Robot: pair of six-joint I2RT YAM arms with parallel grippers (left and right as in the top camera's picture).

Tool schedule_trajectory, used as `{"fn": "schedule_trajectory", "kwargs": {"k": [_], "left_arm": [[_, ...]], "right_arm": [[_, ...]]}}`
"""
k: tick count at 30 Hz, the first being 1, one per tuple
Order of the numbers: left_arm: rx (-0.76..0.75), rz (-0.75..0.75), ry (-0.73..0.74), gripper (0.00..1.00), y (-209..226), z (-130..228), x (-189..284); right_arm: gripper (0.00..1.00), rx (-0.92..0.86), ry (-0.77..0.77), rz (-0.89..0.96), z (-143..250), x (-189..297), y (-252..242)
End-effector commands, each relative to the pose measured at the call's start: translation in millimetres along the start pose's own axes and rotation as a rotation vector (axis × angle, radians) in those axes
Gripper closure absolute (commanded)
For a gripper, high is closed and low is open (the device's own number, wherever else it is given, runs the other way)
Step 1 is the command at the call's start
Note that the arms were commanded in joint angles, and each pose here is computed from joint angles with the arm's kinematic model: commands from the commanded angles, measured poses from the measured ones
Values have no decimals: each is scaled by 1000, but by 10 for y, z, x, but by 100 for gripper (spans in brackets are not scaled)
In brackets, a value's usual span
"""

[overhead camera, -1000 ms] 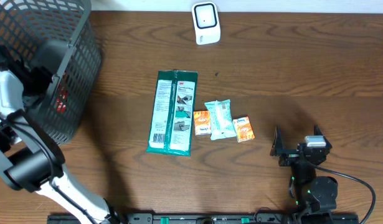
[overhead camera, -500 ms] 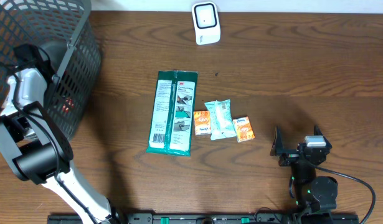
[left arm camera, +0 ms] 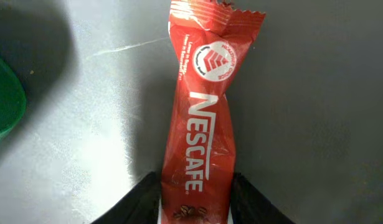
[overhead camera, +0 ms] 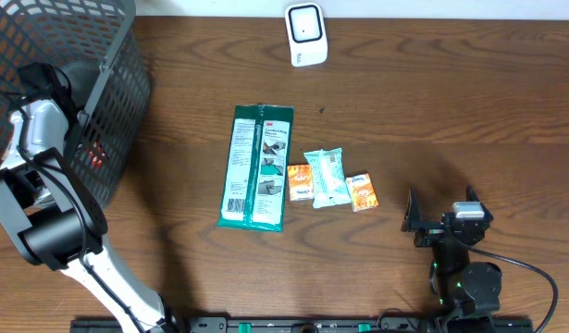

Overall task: Scan the item barcode
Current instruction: 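Grasp the red Nescafe coffee stick with the left gripper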

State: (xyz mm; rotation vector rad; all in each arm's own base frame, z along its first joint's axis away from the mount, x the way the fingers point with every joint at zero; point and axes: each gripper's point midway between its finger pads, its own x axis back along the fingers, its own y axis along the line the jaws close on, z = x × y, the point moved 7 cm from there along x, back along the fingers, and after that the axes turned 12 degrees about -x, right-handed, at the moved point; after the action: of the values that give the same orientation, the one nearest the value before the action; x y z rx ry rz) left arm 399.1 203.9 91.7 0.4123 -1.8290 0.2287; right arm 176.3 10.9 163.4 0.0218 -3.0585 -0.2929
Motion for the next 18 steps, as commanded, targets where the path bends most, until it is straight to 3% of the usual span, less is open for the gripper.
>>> {"fn": "schedule_trajectory", "kwargs": {"k": [1, 3, 7, 10, 15, 18], "left_arm": [[-11, -19, 162, 76, 28, 347, -437], [-10, -19, 160, 87, 29, 342, -434], [0, -20, 146, 93, 39, 282, -386], [10, 77, 87, 93, -48, 150, -206], [51, 197, -71, 93, -123, -113, 346], [144, 269, -218, 94, -77, -250, 965]], "right_arm": [[1, 4, -3, 4, -2, 2, -9], [1, 4, -3, 4, -2, 2, -9], [1, 4, -3, 4, -2, 2, -9], [1, 4, -3, 4, -2, 2, -9], [1, 4, -3, 4, -2, 2, -9], [1, 4, -3, 4, -2, 2, -9]]}}
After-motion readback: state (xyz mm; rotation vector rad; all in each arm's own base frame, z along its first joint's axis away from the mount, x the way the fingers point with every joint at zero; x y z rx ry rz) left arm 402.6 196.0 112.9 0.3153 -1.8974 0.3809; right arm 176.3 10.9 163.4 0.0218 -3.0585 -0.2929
